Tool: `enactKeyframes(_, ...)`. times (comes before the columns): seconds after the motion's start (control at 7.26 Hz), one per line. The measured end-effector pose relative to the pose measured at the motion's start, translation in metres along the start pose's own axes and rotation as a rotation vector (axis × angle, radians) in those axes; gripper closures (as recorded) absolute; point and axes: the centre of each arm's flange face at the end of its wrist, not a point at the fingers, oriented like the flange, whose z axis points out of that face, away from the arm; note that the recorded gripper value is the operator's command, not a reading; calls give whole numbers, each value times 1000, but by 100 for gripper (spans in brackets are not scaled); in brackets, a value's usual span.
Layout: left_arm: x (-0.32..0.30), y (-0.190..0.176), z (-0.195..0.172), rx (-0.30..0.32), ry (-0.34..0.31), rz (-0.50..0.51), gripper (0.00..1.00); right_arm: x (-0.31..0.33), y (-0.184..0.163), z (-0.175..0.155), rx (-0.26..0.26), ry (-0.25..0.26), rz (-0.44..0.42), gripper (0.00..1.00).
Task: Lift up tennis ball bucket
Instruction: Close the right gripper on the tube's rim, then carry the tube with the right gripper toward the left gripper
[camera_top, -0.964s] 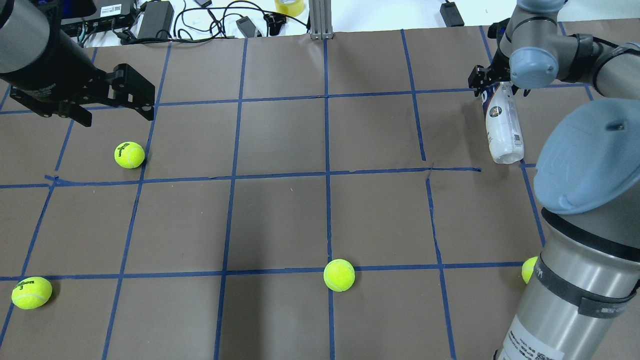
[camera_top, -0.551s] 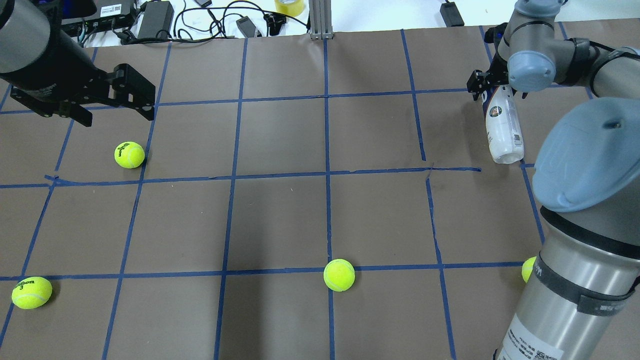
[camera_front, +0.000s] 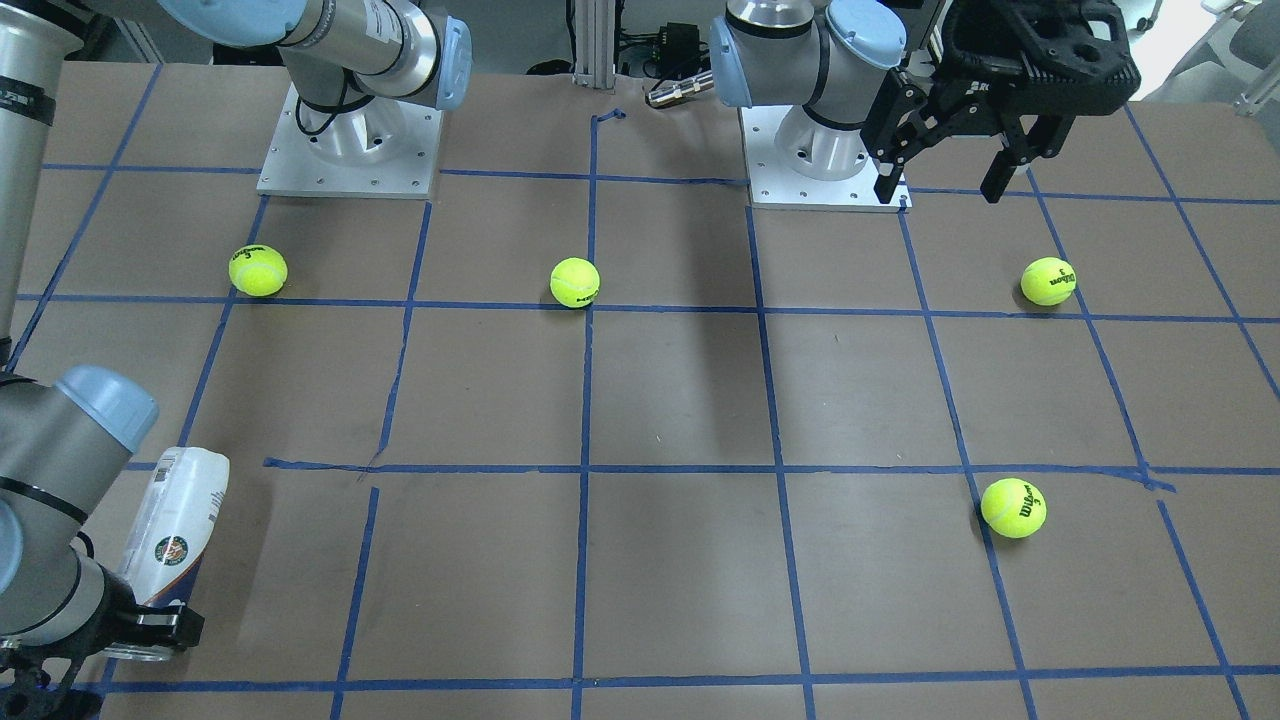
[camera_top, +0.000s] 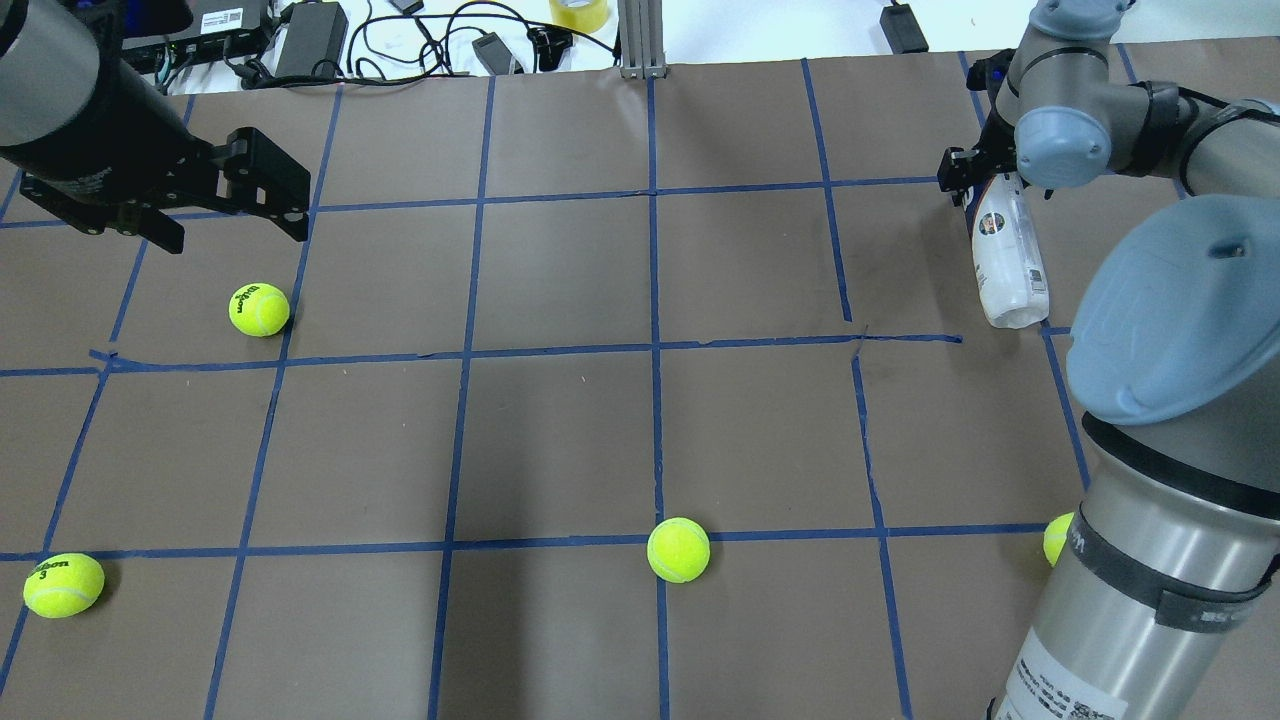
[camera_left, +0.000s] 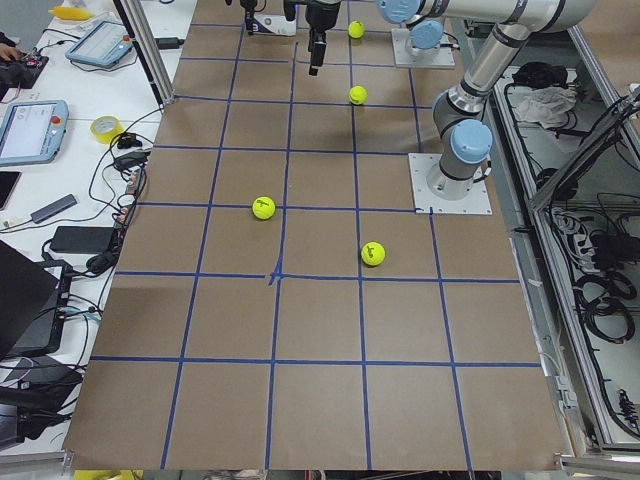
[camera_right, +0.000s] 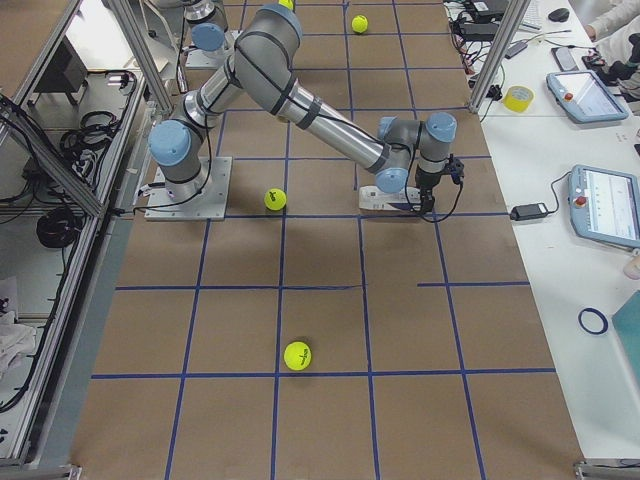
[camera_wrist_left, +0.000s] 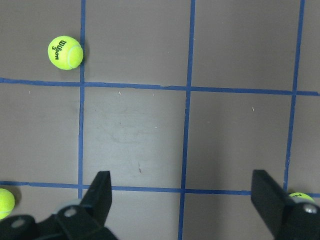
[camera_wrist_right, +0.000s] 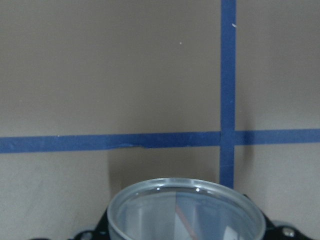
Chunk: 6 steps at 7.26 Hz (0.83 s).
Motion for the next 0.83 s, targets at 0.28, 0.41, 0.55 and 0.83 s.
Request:
enactKeyframes(0.28, 0, 0, 0, 1, 0, 0, 0, -6, -2, -23, 39, -49, -6, 29)
enactKeyframes(0.41, 0, 0, 0, 0, 0, 0, 0, -17, -2, -44, 72, -83, -30, 36)
enactKeyframes(0.55, 0, 0, 0, 0, 0, 0, 0, -39, 0, -63, 95, -101, -84, 38)
enactKeyframes(0.83, 0, 0, 0, 0, 0, 0, 0, -109, 11, -94, 122, -114, -208, 40)
